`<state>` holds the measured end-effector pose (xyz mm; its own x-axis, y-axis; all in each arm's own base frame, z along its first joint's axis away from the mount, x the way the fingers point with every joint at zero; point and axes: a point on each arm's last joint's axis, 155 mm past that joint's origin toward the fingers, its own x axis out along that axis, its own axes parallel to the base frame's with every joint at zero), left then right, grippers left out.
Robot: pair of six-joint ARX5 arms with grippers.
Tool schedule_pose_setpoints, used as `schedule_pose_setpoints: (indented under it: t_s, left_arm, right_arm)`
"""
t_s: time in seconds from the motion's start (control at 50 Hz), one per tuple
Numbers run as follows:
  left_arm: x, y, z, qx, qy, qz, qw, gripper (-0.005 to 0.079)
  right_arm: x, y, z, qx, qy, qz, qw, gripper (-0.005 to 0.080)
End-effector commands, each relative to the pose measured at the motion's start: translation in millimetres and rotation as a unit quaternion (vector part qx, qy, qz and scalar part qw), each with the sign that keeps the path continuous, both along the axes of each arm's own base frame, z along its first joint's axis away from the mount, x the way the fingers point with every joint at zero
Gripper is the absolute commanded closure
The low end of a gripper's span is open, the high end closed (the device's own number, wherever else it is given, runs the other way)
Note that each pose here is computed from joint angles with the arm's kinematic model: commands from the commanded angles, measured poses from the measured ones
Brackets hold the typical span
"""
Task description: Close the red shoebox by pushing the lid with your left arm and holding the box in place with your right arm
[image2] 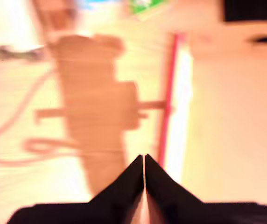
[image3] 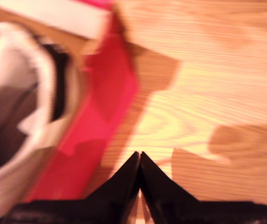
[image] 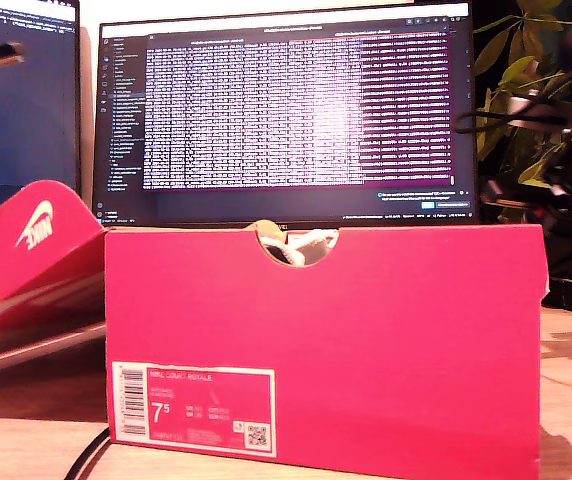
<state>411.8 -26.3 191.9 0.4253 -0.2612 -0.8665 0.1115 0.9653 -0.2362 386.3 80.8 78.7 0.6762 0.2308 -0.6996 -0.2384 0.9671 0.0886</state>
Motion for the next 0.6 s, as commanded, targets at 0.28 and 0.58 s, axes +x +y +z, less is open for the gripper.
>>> schedule_pose_setpoints:
  t_s: [0.28,0.58]
  left_arm:
    - [9.9,-3.3,-83.1,-0.006,0.097,-0.026,0.995,0.0762]
    - [9.7,-9.7,-128.8,-0.024,0.149,-0.035,0.988,0.0762]
  right_arm:
    - [1.4,-0.4,0.7,0.000,-0.005,0.001,1.000,0.0764]
    - [3.3,0.2,2.7,0.001,-0.010,0.001,1.000,0.0764]
